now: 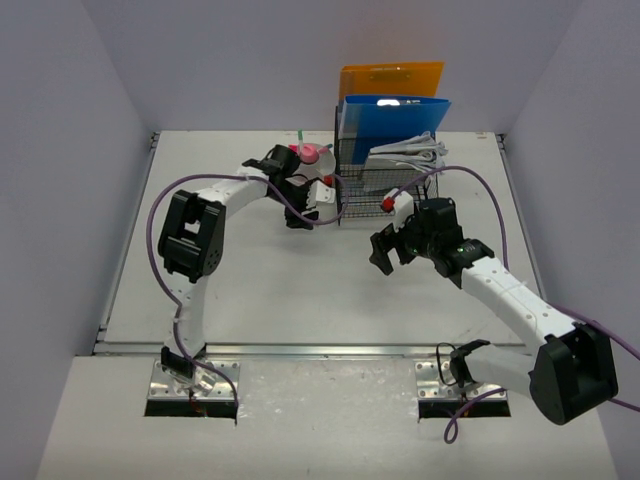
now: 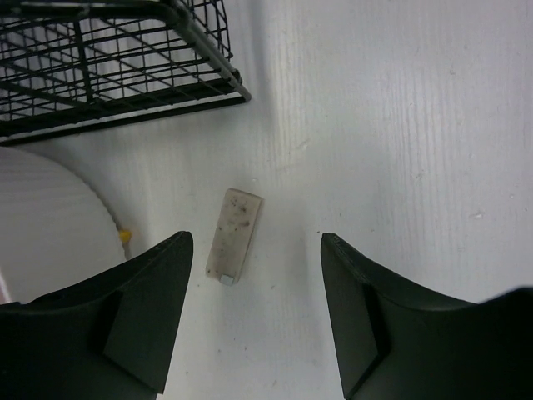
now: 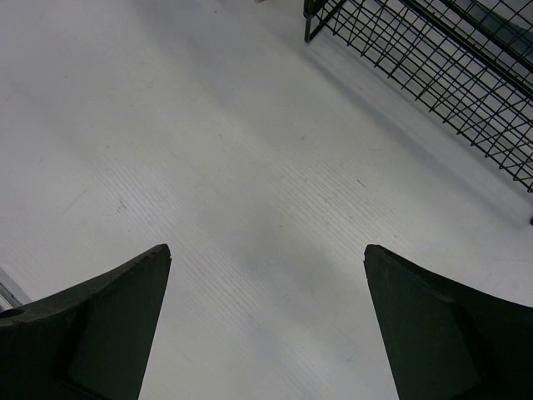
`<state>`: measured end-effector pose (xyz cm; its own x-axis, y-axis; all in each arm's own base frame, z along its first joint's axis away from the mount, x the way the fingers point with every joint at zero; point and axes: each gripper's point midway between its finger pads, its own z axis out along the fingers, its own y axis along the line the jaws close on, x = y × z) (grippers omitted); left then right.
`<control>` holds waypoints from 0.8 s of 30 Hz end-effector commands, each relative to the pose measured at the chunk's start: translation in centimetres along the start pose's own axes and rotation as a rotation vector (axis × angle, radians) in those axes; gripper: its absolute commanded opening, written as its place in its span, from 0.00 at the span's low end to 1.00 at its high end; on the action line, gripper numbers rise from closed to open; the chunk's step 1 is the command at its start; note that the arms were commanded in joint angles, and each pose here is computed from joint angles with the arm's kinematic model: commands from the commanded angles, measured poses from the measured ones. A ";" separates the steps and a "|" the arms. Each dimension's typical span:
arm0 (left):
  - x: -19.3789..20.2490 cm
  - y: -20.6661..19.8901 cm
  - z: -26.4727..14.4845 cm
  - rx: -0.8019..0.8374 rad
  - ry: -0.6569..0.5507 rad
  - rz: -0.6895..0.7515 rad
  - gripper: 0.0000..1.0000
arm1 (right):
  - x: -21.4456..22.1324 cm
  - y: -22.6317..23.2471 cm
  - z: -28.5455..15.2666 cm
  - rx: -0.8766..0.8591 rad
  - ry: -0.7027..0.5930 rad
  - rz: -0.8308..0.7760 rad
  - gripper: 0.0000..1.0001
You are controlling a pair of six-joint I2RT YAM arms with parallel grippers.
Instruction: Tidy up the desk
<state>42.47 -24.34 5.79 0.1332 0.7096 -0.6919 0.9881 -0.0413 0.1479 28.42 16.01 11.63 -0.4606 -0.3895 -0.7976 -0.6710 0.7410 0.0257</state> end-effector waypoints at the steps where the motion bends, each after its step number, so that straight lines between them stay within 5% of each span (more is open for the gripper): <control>1: -1.2 1.3 0.6 -0.007 -0.008 0.116 0.60 | -0.5 -0.2 -0.4 0.006 -0.025 -0.016 0.99; 18: 2.6 2.2 2.5 -0.011 0.052 0.025 0.59 | -1.4 0.4 -1.2 -0.026 -0.046 -0.028 0.99; 21: 3.8 2.3 2.4 0.009 0.066 0.001 0.55 | -1.6 0.5 -1.2 -0.033 -0.047 -0.028 0.99; 24: 3.9 1.2 2.0 0.044 0.076 0.026 0.39 | -2.1 0.6 -1.4 -0.043 -0.058 -0.037 0.99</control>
<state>44.69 -23.83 1.54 0.1330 0.7645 -0.6308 0.9888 -0.0585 0.1376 27.49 15.97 11.88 -0.4570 -0.4008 -0.7941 -0.6931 0.7200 0.0355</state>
